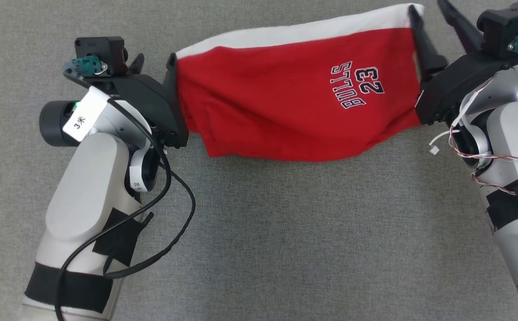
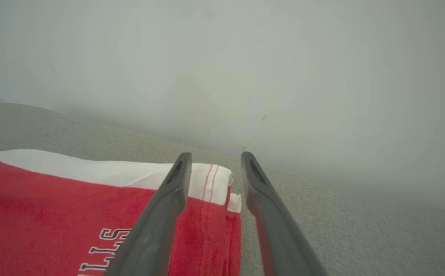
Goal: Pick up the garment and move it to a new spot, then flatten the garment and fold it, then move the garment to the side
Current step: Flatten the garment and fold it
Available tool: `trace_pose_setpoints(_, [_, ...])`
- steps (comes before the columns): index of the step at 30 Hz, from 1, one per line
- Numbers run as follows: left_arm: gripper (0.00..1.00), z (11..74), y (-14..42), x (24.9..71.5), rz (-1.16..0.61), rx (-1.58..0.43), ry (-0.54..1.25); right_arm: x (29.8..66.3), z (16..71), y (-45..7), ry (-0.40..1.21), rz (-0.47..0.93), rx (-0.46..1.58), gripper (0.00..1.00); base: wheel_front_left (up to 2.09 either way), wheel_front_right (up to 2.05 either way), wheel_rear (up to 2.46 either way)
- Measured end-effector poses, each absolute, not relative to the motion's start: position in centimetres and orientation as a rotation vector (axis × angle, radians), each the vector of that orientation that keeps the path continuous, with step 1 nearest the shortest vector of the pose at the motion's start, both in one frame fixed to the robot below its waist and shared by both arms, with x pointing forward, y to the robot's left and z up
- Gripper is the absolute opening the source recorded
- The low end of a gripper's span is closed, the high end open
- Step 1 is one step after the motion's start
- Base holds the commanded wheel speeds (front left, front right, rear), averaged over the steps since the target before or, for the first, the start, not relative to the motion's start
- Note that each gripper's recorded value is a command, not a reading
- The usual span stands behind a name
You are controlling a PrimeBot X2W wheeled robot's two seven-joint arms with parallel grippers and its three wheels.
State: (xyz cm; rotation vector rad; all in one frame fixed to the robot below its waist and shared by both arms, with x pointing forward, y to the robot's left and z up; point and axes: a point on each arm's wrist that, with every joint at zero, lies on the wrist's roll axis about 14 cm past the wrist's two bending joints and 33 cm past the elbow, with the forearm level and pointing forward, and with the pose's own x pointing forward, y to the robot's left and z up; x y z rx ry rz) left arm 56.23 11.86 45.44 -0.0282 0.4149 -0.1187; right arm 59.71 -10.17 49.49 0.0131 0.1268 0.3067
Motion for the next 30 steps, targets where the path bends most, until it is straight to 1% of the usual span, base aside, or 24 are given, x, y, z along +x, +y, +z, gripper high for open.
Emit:
trace_pose_setpoints(5, [1.00,45.9,11.9,56.6,-0.116,-0.025,0.379,60.2,50.3,-10.6,0.076,0.291,0.027,1.00,0.00,0.00,0.00])
trace_pose_setpoints(12, [1.00,47.9,11.9,56.3,-0.117,-0.017,0.285,59.6,50.9,-11.2,0.054,0.280,0.015,1.00,0.00,0.00,0.00])
trace_pose_setpoints(15, [1.00,48.3,11.4,55.4,-0.154,0.007,0.250,58.3,49.7,-12.1,0.088,0.266,-0.004,1.00,0.00,0.00,0.00])
trace_pose_setpoints(22, [1.00,46.6,11.9,51.3,-0.202,0.063,0.263,55.3,48.9,-13.8,0.114,0.211,-0.021,1.00,0.00,0.00,0.00])
trace_pose_setpoints(27, [1.00,45.6,10.8,48.6,-0.249,0.063,0.288,52.5,47.1,-14.7,0.186,0.166,0.004,1.00,0.00,0.00,0.00])
trace_pose_setpoints(30, [1.00,45.5,9.9,47.9,-0.283,0.066,0.294,51.6,46.2,-14.9,0.230,0.143,0.011,1.00,0.00,0.00,0.00])
